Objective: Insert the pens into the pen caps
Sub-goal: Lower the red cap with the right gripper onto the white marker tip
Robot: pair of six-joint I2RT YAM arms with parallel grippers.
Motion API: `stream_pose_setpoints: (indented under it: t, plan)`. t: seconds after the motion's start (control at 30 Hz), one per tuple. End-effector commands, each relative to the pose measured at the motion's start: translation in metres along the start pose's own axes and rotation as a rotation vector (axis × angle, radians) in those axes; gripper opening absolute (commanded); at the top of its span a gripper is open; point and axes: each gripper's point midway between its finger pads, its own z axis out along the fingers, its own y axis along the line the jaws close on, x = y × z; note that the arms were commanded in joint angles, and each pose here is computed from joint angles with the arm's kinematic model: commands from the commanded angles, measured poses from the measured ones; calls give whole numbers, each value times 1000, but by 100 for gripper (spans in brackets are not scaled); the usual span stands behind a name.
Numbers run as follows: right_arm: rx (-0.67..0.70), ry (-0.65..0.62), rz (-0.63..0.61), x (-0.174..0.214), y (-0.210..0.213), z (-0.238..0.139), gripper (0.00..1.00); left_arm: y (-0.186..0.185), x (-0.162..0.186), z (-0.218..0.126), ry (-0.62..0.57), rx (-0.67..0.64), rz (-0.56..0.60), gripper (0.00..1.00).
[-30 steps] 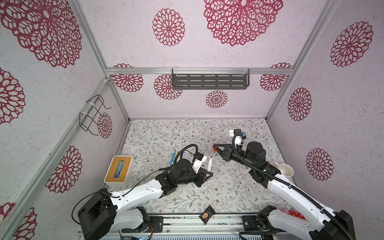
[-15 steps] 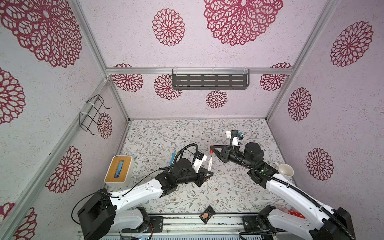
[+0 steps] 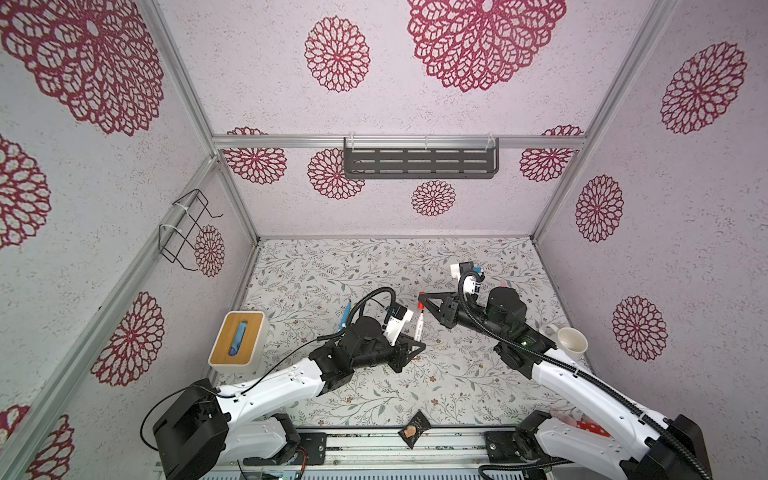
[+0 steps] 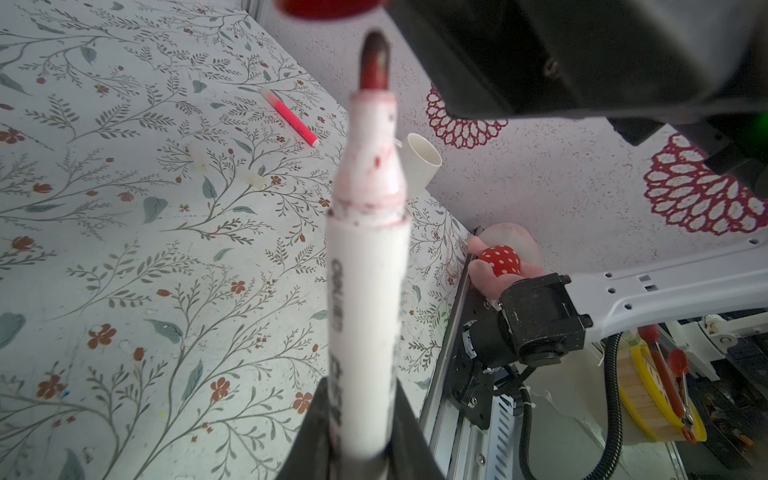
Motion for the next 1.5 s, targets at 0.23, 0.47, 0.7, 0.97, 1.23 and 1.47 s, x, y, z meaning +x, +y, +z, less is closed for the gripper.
stream_pose_setpoints:
  t: [0.23,0.47,0.7,0.97,1.23,1.47]
  plan:
    - [-35,-38,-28,-8,15,-10,4,-8,-11,-5,-35,8,39,0]
    - [-61,-46,-39,-13,26,-15,4,-9,-14,-4,-39,9,41,0]
    - [-49,-30,-33,-2,22,-14,4,-10,-16,-5,-44,11,43,0]
    - [-39,-29,-35,3,19,-15,4,-12,-17,-7,-44,13,44,0]
    - [-49,-7,-33,16,18,-12,5,-12,-21,-11,-66,10,52,0]
    - [-92,16,-40,28,27,-6,5,-15,-27,-14,-85,13,62,0]
